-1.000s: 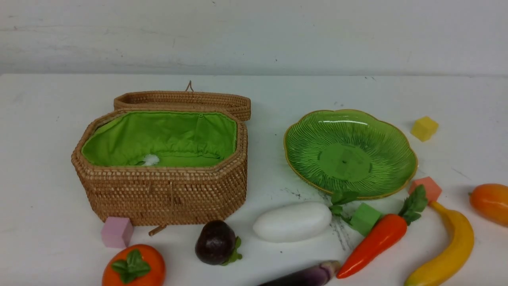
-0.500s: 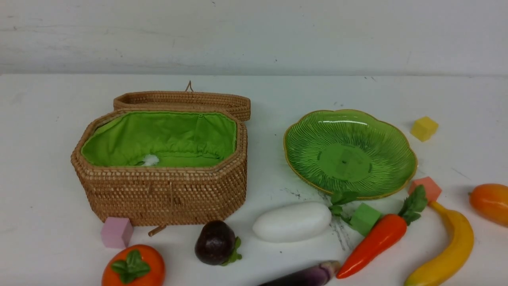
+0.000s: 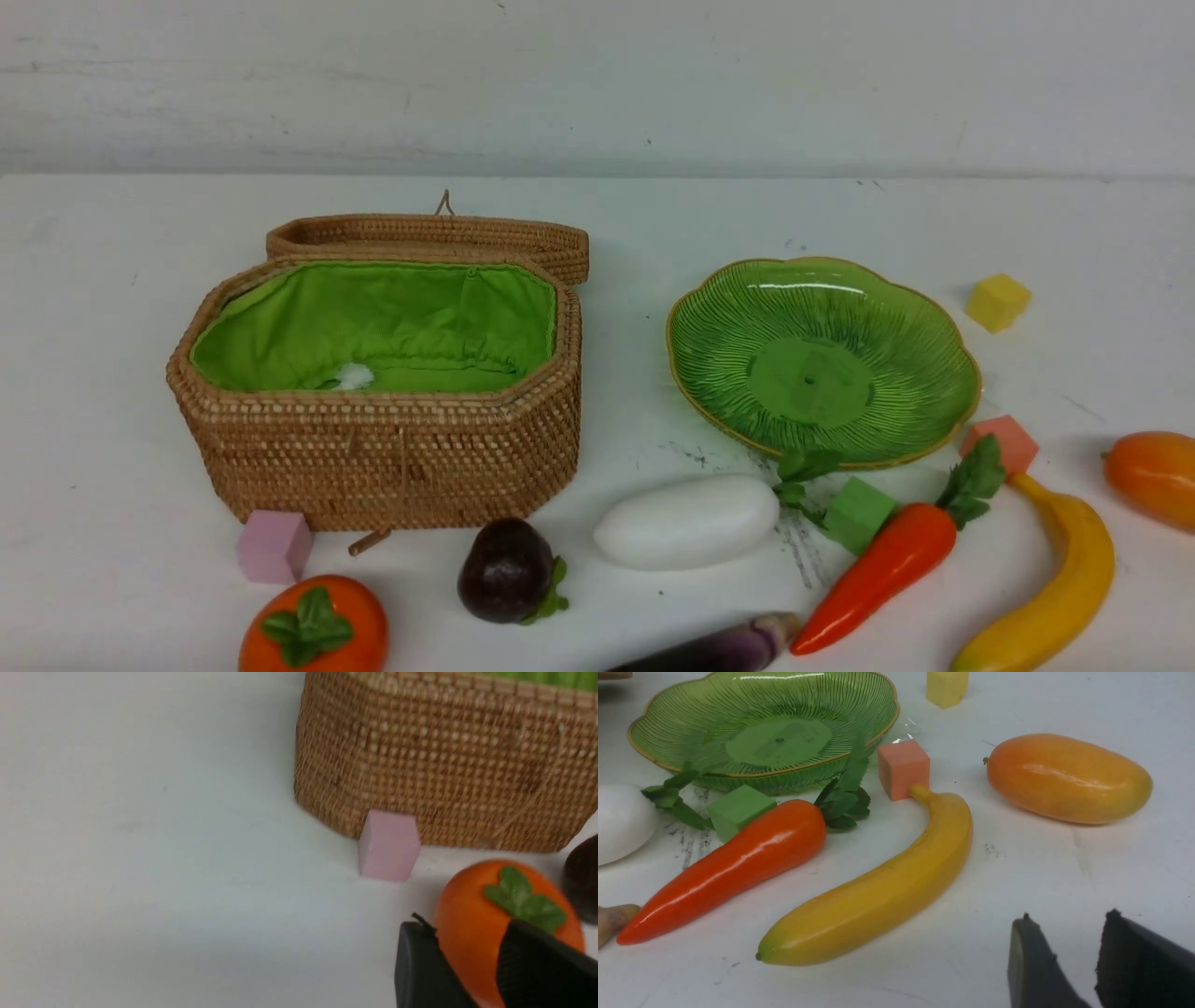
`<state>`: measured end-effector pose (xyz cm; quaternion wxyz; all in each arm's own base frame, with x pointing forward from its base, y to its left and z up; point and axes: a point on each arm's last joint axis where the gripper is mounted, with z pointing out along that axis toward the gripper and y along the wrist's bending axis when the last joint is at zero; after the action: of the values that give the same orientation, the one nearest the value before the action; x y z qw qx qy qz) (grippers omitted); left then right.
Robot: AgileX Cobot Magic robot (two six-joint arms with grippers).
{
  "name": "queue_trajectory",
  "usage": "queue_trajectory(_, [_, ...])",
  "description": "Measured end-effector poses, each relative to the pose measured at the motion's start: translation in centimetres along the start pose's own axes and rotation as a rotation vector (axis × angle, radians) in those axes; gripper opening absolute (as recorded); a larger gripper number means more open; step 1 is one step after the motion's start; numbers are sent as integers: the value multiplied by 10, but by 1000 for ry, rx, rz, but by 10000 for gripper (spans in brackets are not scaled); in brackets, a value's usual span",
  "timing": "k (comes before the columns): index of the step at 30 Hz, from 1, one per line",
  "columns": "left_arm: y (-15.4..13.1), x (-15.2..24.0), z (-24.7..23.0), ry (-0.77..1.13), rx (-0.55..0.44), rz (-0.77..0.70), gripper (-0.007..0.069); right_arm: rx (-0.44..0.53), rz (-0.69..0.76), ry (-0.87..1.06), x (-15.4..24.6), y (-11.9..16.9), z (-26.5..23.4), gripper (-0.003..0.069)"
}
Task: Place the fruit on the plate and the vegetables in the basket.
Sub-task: Grab a tomato with your left arm and place it on the plate on the right.
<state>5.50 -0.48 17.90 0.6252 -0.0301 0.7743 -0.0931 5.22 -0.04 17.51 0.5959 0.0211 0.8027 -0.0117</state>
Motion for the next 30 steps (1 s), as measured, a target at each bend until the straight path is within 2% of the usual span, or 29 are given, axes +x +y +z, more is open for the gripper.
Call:
queue_trajectory(1, [0, -1, 0, -9, 4, -3, 238, 0, 0, 0, 0, 0, 0, 238])
queue_trajectory(2, [-4, -10, -1, -109, 46, -43, 238, 0, 0, 0, 0, 0, 0, 238])
queue_trajectory(5, [-7, -22, -3, -238, 96, -115, 238, 0, 0, 0, 0, 0, 0, 238])
queue_trajectory(7, [-9, -39, -9, -427, 158, -230, 238, 0, 0, 0, 0, 0, 0, 238])
queue_trajectory(10, [-9, -53, -17, -592, 209, -338, 238, 0, 0, 0, 0, 0, 0, 238])
queue_trajectory(11, [-9, -63, -24, -670, 238, -395, 238, 0, 0, 0, 0, 0, 0, 238])
queue_trajectory(14, [-13, -93, -41, -771, 283, -440, 238, 0, 0, 0, 0, 0, 0, 238])
queue_trajectory(17, [-26, -154, -73, -824, 333, -437, 238, 0, 0, 0, 0, 0, 0, 238])
queue_trajectory(19, [-33, -179, -75, -738, 321, -419, 238, 0, 0, 0, 0, 0, 0, 238])
queue_trajectory(22, [-45, -216, -69, -487, 257, -371, 238, 0, 1, 0, 0, 0, 0, 238])
queue_trajectory(24, [-49, -222, -49, -277, 185, -341, 238, 0, 1, 0, 0, 0, 0, 238])
queue_trajectory(30, [-46, -213, 7, 100, 10, -260, 238, 0, 0, 0, 0, 0, 0, 238])
